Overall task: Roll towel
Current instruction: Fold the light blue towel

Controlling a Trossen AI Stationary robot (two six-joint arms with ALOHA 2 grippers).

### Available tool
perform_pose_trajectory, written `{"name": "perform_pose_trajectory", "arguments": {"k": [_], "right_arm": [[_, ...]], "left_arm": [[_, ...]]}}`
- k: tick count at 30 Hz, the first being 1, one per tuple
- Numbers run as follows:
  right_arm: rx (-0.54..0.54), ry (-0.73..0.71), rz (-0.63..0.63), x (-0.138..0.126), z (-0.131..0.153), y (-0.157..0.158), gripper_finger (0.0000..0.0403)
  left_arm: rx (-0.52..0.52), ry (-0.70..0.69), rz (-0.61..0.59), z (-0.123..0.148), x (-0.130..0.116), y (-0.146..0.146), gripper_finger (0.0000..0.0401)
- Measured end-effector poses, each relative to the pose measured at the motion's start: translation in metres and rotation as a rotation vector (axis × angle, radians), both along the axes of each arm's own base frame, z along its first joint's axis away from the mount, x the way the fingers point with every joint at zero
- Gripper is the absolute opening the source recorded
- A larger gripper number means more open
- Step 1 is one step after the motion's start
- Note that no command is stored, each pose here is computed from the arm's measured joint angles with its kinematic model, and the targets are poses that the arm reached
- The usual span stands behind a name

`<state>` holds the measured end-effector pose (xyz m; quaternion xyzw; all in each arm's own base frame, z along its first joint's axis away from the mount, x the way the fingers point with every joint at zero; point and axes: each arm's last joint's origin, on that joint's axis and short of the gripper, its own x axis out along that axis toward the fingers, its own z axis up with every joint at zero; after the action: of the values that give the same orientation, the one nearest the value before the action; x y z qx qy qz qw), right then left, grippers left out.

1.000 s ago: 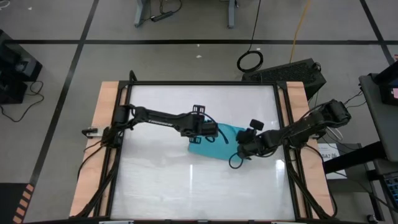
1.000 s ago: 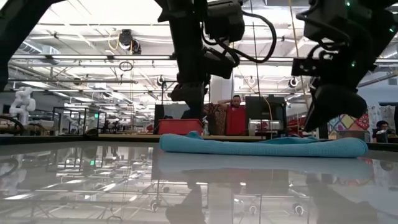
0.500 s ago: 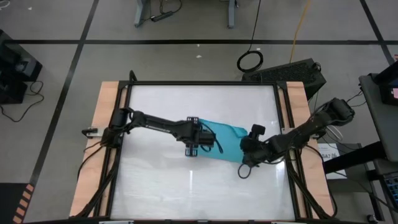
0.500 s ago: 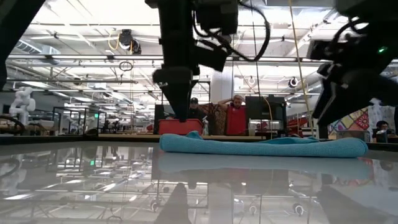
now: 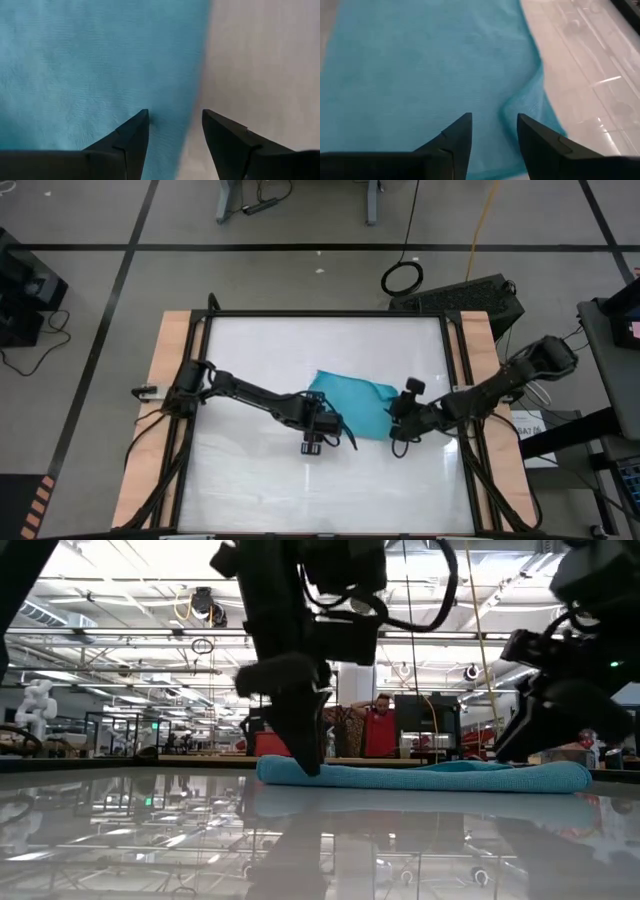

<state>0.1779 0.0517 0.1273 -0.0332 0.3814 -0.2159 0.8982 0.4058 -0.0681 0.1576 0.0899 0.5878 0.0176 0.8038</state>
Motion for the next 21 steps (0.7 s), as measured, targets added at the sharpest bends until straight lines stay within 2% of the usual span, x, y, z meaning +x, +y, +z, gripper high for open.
{"name": "perform_pose_trajectory", "arguments": {"k": [7, 21], "right_arm": [[-0.021, -0.060, -0.023, 0.012, 0.005, -0.016, 0.0141], [0.097, -0.020, -0.048, 0.020, -0.003, -0.040, 0.0141]], "left_arm": [[-0.013, -0.006, 0.045, -0.009, -0.001, 0.010, 0.0191], [-0.018, 0.008, 0.041, -0.017, 0.000, 0.009, 0.0191]]}}
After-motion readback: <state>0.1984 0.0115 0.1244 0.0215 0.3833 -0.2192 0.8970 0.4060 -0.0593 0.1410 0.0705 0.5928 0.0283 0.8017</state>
